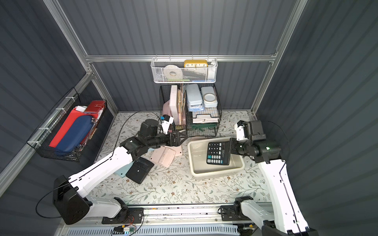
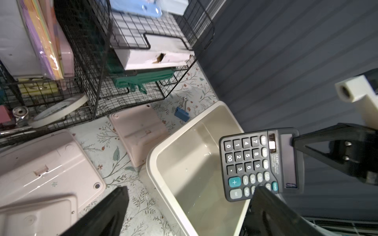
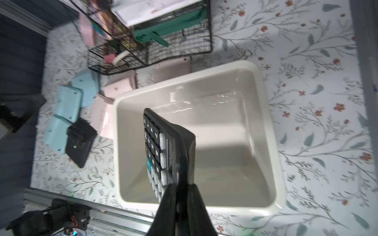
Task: Put the calculator in the storage box
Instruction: Place the calculator in the storage box, then pick up the calculator at the center of the board.
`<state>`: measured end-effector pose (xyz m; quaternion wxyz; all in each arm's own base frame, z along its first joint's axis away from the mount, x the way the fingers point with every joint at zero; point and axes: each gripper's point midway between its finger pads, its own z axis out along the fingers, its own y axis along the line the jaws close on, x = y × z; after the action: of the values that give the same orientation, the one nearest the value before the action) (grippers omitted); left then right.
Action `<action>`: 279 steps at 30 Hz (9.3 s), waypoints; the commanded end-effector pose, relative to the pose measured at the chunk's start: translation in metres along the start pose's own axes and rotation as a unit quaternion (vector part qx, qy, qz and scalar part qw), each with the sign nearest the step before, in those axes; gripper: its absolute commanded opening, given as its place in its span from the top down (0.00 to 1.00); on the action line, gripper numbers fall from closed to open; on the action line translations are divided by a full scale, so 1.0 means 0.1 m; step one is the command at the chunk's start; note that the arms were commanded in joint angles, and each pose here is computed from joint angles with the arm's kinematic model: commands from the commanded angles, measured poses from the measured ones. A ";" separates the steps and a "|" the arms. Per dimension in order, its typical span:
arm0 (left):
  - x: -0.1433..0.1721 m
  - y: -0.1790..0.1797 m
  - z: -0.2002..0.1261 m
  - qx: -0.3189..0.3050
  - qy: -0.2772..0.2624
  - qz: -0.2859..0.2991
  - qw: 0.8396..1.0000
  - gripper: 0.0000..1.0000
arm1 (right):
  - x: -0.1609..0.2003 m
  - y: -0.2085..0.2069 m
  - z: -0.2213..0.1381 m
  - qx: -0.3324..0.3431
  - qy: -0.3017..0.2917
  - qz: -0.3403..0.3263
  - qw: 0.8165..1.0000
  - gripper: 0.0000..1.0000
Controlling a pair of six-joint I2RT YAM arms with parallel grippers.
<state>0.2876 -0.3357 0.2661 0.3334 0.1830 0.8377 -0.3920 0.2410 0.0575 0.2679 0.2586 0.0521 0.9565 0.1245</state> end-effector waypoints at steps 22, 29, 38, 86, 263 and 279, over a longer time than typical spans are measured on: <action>0.64 0.77 0.76 -0.255 0.084 0.006 0.963 0.05 | -0.06 -0.41 1.11 0.179 0.170 -0.075 0.966 1.00; 0.36 1.07 0.61 -0.268 0.062 0.002 0.961 0.06 | -0.12 -0.52 1.26 0.206 0.161 -0.090 0.961 1.00; 0.22 1.07 0.61 -0.250 0.055 0.006 0.967 0.06 | -0.18 -0.57 1.32 0.232 0.174 -0.092 0.953 1.00; -0.04 2.38 -1.42 -0.343 -0.185 -0.236 0.890 0.01 | 0.20 1.47 0.38 -0.169 0.018 -0.146 0.975 0.41; -0.55 1.06 -1.03 -0.092 -0.063 -0.259 0.959 1.00 | 0.52 2.44 0.94 0.223 -0.319 -0.558 0.733 0.01; -0.67 0.58 -0.73 -0.077 -0.097 -0.267 0.956 1.00 | -0.11 0.86 0.42 0.028 -0.196 -0.193 0.961 0.01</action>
<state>0.3319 -0.2309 0.2990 0.2888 -0.0987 0.8652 -0.3977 0.2914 0.1545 0.2766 0.5086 -0.1442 0.8454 -0.0761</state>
